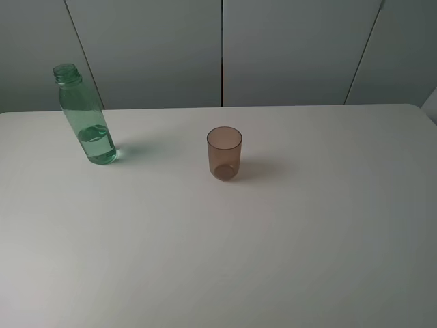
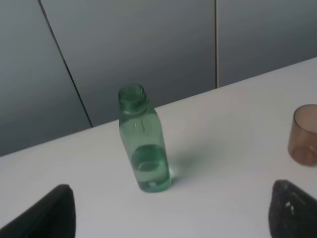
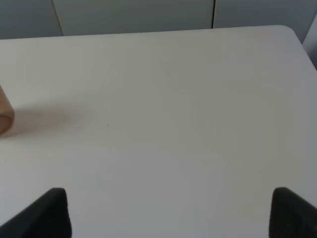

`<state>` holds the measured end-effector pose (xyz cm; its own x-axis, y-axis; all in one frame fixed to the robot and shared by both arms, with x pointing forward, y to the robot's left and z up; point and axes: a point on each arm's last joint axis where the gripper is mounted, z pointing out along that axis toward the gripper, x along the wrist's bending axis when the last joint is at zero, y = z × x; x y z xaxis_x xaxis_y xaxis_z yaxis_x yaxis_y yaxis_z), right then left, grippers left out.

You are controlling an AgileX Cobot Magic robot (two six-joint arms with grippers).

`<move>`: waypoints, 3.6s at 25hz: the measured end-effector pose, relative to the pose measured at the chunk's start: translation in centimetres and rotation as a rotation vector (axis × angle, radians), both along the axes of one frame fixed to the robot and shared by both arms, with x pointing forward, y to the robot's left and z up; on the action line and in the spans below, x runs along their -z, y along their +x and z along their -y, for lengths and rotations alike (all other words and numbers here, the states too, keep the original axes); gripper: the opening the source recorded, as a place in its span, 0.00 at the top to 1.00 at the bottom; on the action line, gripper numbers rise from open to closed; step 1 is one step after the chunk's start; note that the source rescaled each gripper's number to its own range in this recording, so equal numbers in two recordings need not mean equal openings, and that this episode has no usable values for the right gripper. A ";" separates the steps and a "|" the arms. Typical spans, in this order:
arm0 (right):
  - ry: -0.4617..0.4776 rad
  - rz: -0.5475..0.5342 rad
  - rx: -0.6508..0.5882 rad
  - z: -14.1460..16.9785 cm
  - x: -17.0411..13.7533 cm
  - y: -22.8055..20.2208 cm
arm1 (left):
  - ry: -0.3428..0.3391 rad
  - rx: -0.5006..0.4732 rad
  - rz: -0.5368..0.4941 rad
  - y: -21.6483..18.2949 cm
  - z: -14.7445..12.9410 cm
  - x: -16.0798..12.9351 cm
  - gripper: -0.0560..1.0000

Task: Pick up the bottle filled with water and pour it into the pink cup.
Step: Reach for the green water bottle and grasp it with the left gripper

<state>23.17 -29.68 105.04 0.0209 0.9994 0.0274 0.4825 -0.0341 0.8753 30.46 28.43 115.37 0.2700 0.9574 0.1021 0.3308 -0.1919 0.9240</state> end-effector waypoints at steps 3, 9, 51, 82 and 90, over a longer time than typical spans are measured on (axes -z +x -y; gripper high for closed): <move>0.000 0.000 0.000 0.0 0.0 0.0 | 0.022 -0.001 -0.040 4.2 0.6 0.4 0.00; 0.000 0.000 0.000 0.0 0.0 0.0 | 0.036 -0.026 -0.050 10.0 1.2 3.0 0.00; 0.000 0.000 0.000 0.0 0.0 0.0 | 0.061 -0.176 0.017 18.8 -0.2 24.3 0.00; 0.000 0.000 0.000 0.0 0.0 0.0 | 0.097 -0.025 0.099 25.3 1.4 30.0 0.00; 0.000 0.000 0.000 0.0 0.0 0.0 | 0.100 0.008 0.104 27.1 1.8 31.4 0.00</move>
<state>23.17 -29.68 105.04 0.0209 0.9994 0.0274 0.4825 -0.0341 0.8753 57.57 26.59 83.93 0.2605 0.9389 0.2249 0.2319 -0.2870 0.9294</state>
